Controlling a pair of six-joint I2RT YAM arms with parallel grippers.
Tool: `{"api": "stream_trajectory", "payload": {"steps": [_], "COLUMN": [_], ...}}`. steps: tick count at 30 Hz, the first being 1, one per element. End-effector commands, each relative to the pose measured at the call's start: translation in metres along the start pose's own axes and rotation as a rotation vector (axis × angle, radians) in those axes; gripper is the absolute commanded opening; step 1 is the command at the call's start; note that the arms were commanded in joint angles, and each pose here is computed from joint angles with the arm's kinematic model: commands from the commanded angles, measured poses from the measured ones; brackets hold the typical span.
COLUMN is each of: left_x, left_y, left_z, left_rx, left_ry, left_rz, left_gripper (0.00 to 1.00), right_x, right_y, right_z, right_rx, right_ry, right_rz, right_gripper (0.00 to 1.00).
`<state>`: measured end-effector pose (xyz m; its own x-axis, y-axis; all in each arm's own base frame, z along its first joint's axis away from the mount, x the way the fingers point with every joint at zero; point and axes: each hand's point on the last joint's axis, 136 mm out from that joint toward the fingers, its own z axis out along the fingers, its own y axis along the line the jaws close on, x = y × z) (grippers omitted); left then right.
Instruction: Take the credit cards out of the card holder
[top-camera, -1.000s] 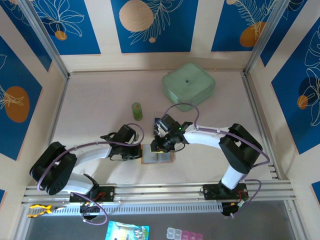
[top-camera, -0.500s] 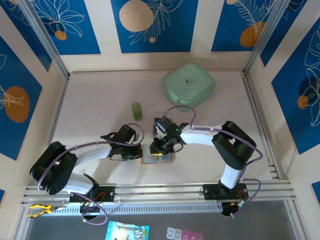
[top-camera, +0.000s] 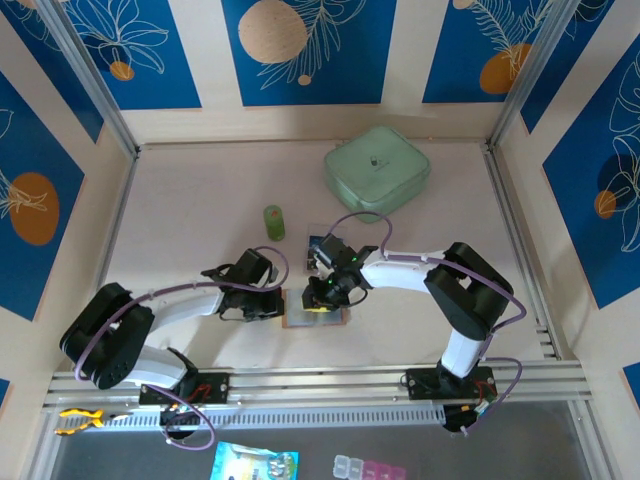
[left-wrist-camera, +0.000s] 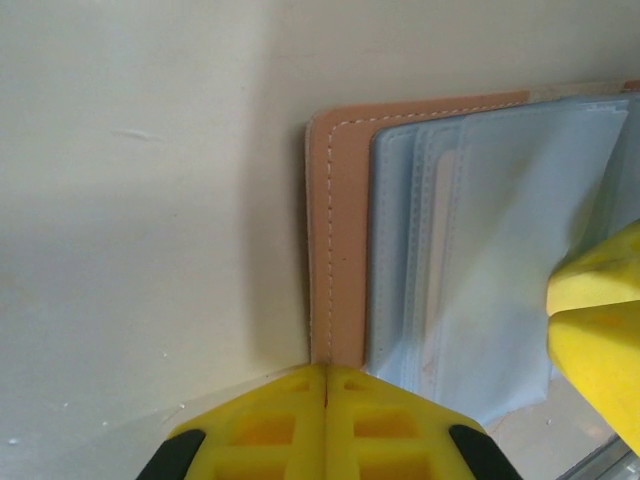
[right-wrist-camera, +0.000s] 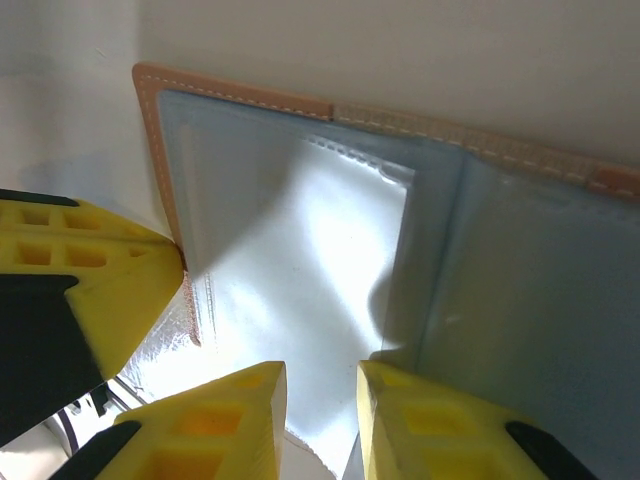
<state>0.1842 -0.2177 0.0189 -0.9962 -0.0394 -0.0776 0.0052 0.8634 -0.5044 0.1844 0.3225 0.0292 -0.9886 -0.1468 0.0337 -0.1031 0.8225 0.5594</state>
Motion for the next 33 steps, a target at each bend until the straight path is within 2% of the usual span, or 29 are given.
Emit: {"api": "stream_trajectory", "payload": {"steps": [1,16,23,33], "left_x": [0.003,-0.011,-0.016,-0.016], "left_y": [0.006,-0.018,-0.041,-0.061], "left_z": [-0.003,-0.023,-0.026,-0.009], "left_rx": [-0.050,-0.002,0.045,0.102], "left_ry": [0.017,-0.032,-0.049,-0.020], "left_rz": [0.008,0.030,0.050,0.044], "left_gripper": [0.00,0.00,0.10,0.20], "right_x": [0.006,0.008,0.009,0.011], "right_y": [-0.011,-0.017,-0.020,-0.025], "right_z": [-0.006,-0.003,0.000,-0.001], "right_rx": [0.030,-0.001,-0.028,-0.068], "right_ry": [0.004,0.003,0.013,0.010], "right_rz": [0.025,0.037,0.044,0.057], "right_gripper": [0.27,0.27,0.27,0.26]}}
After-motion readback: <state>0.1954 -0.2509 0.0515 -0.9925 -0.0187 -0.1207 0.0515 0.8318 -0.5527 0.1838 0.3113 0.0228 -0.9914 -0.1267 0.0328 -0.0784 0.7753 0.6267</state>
